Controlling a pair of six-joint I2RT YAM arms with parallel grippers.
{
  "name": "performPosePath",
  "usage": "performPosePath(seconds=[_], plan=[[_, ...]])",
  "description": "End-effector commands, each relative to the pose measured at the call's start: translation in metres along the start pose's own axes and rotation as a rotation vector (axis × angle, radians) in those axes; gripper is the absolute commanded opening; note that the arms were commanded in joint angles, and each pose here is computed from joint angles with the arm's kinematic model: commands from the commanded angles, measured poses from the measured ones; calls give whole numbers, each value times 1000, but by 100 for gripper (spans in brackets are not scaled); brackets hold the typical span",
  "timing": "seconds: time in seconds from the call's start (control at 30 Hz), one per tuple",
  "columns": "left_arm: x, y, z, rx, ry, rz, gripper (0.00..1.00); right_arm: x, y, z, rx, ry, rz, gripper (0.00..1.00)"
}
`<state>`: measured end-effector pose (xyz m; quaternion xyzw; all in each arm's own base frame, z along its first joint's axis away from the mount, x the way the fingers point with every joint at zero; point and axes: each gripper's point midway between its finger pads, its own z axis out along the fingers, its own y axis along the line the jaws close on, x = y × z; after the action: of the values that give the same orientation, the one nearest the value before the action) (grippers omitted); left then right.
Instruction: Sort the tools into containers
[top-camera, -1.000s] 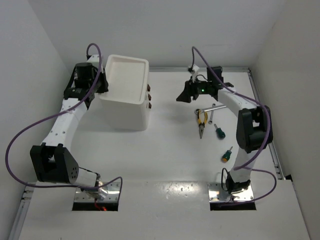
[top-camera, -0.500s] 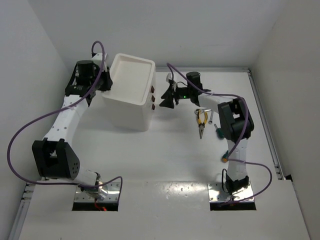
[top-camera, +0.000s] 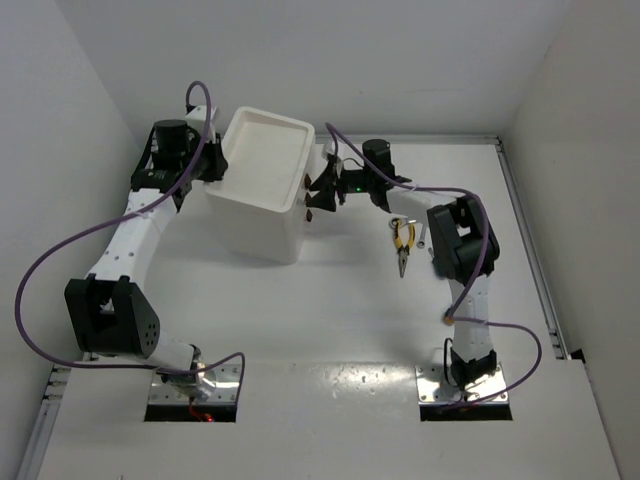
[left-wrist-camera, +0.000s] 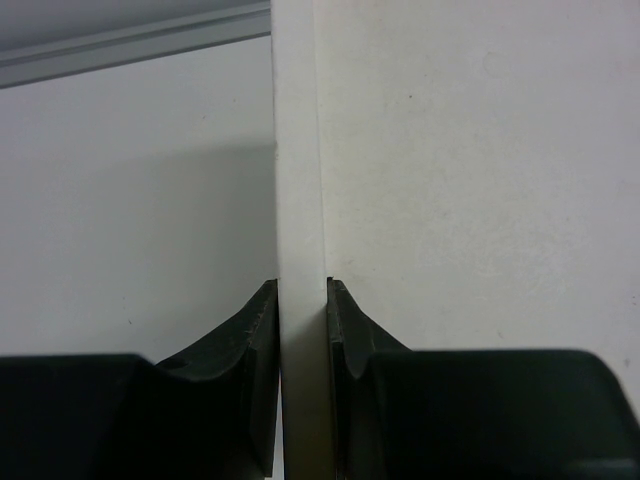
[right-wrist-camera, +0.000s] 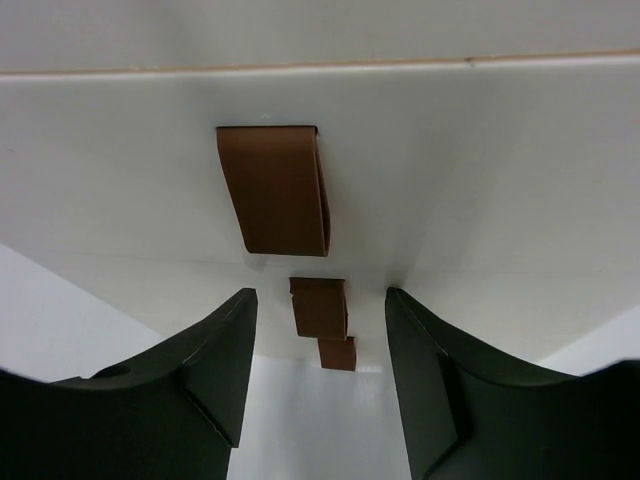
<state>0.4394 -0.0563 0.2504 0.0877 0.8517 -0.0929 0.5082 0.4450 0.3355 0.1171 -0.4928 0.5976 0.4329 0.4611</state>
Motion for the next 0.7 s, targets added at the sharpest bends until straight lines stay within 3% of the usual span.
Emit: performPosePath(seconds=[0.0, 0.13, 0.23, 0.33, 0.53, 0.67], plan=[[112, -53, -7, 210, 403, -125, 0, -31, 5, 9, -58, -62, -95, 55], [112, -53, -7, 210, 403, -125, 0, -25, 15, 16, -73, -44, -72, 47], [112, -51, -7, 201, 403, -123, 0, -20, 14, 24, -31, -16, -39, 34], [112, -52, -7, 199, 404, -132, 0, -15, 17, 27, -22, -11, -32, 30], [116, -51, -7, 188, 415, -142, 0, -14, 11, 28, 43, 2, -18, 0], [115, -47, -8, 154, 406, -158, 0, -17, 13, 18, 76, -16, -19, 0]])
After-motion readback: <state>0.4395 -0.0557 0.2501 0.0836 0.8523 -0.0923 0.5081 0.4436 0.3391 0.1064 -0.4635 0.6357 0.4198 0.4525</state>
